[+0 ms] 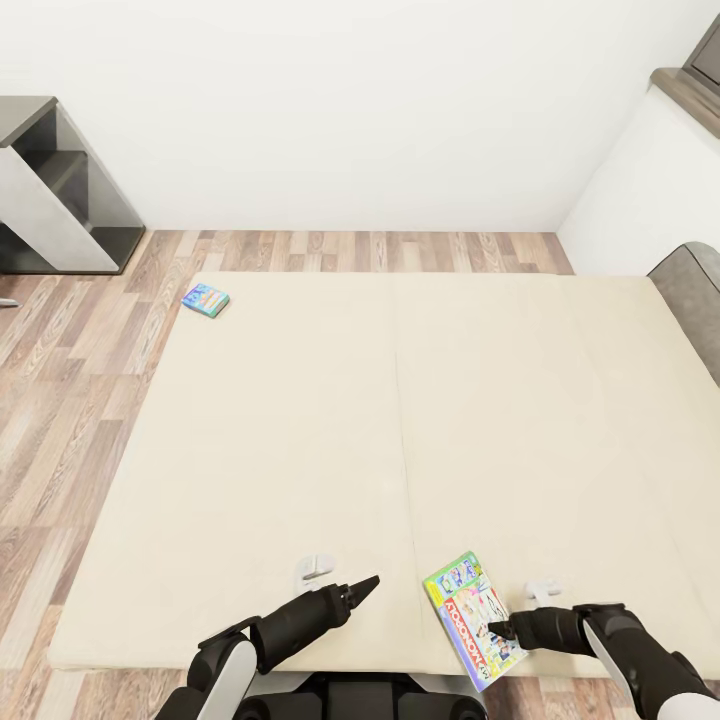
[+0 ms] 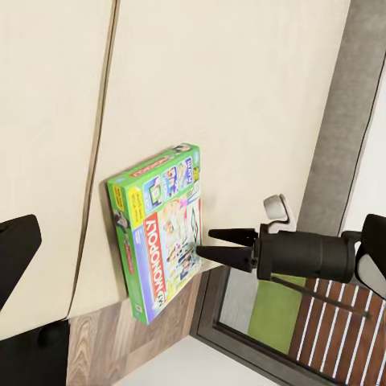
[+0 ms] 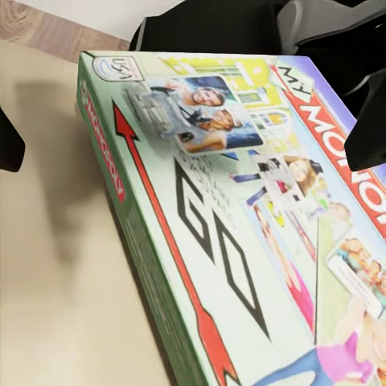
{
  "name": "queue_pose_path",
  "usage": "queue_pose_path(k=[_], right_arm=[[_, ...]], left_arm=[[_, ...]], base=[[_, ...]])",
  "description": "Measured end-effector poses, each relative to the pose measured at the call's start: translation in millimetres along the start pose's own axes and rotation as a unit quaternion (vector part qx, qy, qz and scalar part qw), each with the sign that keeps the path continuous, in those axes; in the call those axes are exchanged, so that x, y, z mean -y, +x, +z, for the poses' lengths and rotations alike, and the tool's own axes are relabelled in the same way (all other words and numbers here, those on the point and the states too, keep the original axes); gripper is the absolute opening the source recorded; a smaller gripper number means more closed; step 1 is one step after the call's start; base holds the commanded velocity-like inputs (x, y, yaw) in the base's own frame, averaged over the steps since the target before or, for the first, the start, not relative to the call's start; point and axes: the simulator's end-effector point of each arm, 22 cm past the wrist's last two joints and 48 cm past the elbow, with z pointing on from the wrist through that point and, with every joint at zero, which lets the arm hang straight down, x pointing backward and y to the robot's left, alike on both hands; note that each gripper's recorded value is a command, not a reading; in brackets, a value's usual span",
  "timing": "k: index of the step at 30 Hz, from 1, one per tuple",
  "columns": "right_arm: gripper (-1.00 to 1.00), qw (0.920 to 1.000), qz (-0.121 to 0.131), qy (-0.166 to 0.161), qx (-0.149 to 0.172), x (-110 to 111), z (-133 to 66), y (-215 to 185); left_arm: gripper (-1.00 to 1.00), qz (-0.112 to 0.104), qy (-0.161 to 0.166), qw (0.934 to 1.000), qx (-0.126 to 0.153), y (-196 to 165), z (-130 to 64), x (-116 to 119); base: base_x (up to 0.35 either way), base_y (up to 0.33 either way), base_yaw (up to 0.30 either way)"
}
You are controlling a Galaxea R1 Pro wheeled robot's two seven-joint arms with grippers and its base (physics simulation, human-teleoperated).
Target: Put all the toys in the child's room - the three board games (two on the bed and one on the table), the two jigsaw puzzles on the table, and the tennis ball on the table - inside the toy box on the table in the child's room.
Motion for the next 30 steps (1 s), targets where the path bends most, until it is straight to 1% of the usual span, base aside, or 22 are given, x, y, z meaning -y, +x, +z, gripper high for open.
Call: queue_pose_path(k=[30], right_arm=[[1.00,0.9999,-0.002,0.003,0.013,0.8,-1.4,-13.7]], left_arm=[[1.00,-0.001,-0.001,1.0000,-0.001,0.9,0.6,-1.4]], base=[[0.000,0.000,0.000]])
